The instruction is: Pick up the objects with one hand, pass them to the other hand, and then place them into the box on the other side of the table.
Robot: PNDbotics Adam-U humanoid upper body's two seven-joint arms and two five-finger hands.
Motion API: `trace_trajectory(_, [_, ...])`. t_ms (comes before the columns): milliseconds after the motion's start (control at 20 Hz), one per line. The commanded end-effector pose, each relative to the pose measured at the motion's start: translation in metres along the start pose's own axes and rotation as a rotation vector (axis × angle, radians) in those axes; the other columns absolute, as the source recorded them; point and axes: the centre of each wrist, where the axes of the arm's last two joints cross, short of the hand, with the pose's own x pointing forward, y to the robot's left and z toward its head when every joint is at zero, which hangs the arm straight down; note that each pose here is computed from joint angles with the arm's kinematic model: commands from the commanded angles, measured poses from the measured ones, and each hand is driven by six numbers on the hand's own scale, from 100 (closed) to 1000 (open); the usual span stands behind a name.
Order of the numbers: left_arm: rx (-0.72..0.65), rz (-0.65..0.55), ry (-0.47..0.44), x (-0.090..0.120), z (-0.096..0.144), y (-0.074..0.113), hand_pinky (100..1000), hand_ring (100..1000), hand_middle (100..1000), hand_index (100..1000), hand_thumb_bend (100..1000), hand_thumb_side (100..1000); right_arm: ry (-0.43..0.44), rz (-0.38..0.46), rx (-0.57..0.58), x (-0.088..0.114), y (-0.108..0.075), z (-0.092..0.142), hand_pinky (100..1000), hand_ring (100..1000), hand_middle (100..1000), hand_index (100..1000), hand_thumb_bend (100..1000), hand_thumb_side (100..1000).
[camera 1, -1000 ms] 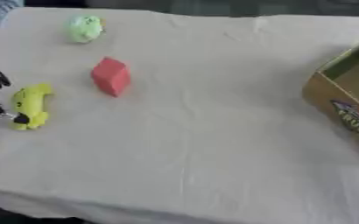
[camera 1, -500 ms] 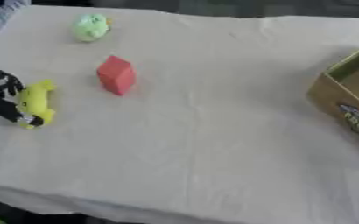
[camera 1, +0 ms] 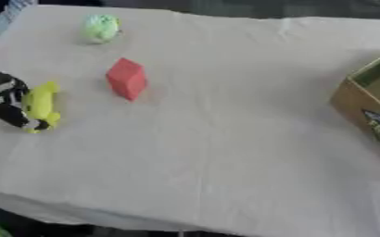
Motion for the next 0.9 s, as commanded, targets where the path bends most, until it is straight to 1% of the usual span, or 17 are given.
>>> trace_trajectory(50, [0.037, 0.005, 0.017, -0.008, 0.007, 0.012, 619, 620, 602, 711, 556, 336, -0.030, 0.012, 0.005, 0.009, -0.002, -0.003, 1000, 752, 766, 893, 302, 678])
trace_trajectory(150, [0.042, 0.009, 0.014, -0.007, 0.007, 0.012, 611, 609, 592, 701, 535, 293, -0.030, 0.012, 0.005, 0.009, -0.002, -0.003, 1000, 752, 766, 893, 302, 679])
trace_trajectory(200, [0.043, 0.010, 0.012, -0.007, 0.007, 0.011, 611, 609, 592, 701, 535, 293, -0.029, 0.013, 0.005, 0.008, -0.002, -0.002, 1000, 752, 766, 893, 302, 679])
trace_trajectory(250, [0.045, 0.012, 0.011, -0.006, 0.007, 0.012, 607, 602, 585, 694, 515, 259, -0.028, 0.013, 0.004, 0.008, -0.002, -0.002, 1000, 752, 767, 893, 244, 705])
trace_trajectory(400, [0.056, 0.018, 0.006, -0.006, 0.010, 0.014, 599, 596, 580, 690, 493, 269, -0.027, 0.014, 0.002, 0.008, -0.002, -0.002, 1000, 752, 769, 894, 238, 708])
trace_trajectory(500, [0.072, 0.023, 0.000, -0.006, 0.014, 0.017, 587, 586, 570, 682, 468, 244, -0.027, 0.016, 0.002, 0.008, -0.002, -0.002, 1000, 752, 769, 894, 237, 709])
trace_trajectory(600, [0.105, 0.028, -0.002, -0.005, 0.019, 0.023, 571, 572, 555, 668, 452, 205, -0.027, 0.017, 0.001, 0.008, -0.003, -0.002, 1000, 753, 769, 894, 237, 708])
trace_trajectory(650, [0.128, 0.028, 0.001, -0.004, 0.021, 0.026, 555, 557, 540, 654, 411, 185, -0.028, 0.017, 0.000, 0.008, -0.003, -0.002, 1000, 753, 769, 894, 239, 711])
trace_trajectory(700, [0.153, 0.026, 0.005, -0.003, 0.024, 0.029, 541, 542, 525, 637, 429, 133, -0.029, 0.017, 0.000, 0.008, -0.003, -0.002, 1000, 753, 770, 894, 237, 707])
trace_trajectory(750, [0.183, 0.027, 0.008, -0.002, 0.027, 0.032, 529, 531, 514, 624, 419, 113, -0.030, 0.018, 0.000, 0.008, -0.003, -0.002, 1000, 754, 770, 894, 236, 707])
trace_trajectory(900, [0.286, 0.046, 0.008, 0.001, 0.037, 0.042, 493, 499, 483, 590, 389, 100, -0.033, 0.019, -0.001, 0.009, -0.004, -0.002, 1000, 754, 770, 895, 235, 706])
